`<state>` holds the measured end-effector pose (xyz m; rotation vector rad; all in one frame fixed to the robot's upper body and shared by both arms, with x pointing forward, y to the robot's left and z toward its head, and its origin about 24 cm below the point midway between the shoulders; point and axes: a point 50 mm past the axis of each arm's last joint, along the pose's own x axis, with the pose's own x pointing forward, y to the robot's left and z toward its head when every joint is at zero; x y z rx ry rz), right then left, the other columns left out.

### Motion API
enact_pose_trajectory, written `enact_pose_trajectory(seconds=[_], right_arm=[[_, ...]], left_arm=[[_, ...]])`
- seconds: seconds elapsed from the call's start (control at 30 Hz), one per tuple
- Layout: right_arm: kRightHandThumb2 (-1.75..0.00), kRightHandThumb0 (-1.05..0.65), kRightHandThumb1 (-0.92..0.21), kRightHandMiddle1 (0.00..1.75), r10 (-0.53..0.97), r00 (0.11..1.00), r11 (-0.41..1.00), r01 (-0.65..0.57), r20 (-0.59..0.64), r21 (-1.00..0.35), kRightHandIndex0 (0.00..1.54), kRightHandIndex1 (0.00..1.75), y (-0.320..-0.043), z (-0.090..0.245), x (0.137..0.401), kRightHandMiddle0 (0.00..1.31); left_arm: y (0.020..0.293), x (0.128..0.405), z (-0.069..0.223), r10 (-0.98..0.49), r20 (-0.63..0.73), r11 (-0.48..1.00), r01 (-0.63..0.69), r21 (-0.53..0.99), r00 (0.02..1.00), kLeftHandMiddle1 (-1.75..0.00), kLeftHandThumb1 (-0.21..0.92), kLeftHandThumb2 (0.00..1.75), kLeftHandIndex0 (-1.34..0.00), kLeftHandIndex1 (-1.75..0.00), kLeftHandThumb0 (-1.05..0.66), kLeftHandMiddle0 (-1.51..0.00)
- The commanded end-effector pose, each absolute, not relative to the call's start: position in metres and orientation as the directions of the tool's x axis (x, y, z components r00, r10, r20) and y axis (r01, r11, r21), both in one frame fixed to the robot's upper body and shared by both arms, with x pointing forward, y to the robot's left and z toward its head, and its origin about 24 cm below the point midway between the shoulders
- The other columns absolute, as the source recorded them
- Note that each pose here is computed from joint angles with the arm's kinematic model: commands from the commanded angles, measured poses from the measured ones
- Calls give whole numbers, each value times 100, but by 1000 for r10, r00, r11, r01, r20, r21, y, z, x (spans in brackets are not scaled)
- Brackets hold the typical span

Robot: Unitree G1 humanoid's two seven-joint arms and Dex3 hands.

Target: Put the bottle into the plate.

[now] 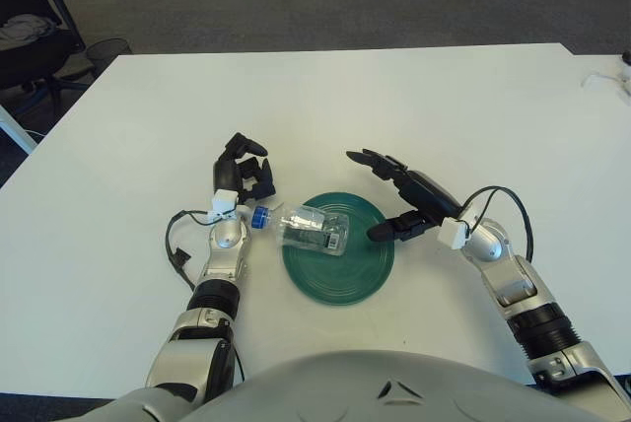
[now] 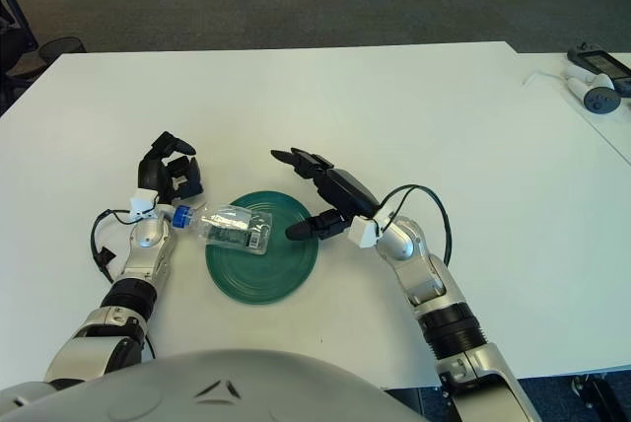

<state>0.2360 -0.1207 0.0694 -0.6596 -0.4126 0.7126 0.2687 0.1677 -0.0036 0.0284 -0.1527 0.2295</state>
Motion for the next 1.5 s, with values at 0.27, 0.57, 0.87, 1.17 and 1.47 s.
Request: enact_pose_trajectory(seconds=[0.27, 0.57, 0.87, 1.17, 1.47], right_arm=[[-28, -105, -92, 29, 714, 687, 574, -464, 135, -675, 7, 6, -121, 72, 238, 0], [-28, -105, -92, 29, 714, 687, 574, -464, 136, -675, 7, 6, -121, 72, 238, 0], [-28, -105, -92, 29, 714, 687, 574, -464, 136, -675, 7, 6, -121, 72, 238, 0], [-94, -88, -76, 100, -144, 968, 989, 132, 205, 71, 9, 70, -192, 52, 307, 0], [-72, -69, -91, 127, -358, 932, 925, 345, 60, 161, 18, 101, -215, 39, 329, 0]], left_arm=[[168, 248, -29, 237, 40, 970, -238, 41, 971, -175, 22, 143, -68, -175, -50, -124], [167, 248, -29, 242, 41, 969, -243, 32, 969, -175, 22, 143, -68, -175, -50, -126], [167, 248, -29, 236, 47, 971, -238, 28, 971, -175, 22, 143, -68, -175, -50, -125], [167, 248, -28, 231, 48, 972, -233, 41, 972, -175, 21, 144, -69, -175, -51, -125], [166, 249, -28, 236, 41, 971, -238, 31, 971, -175, 21, 145, -70, -175, -51, -127]])
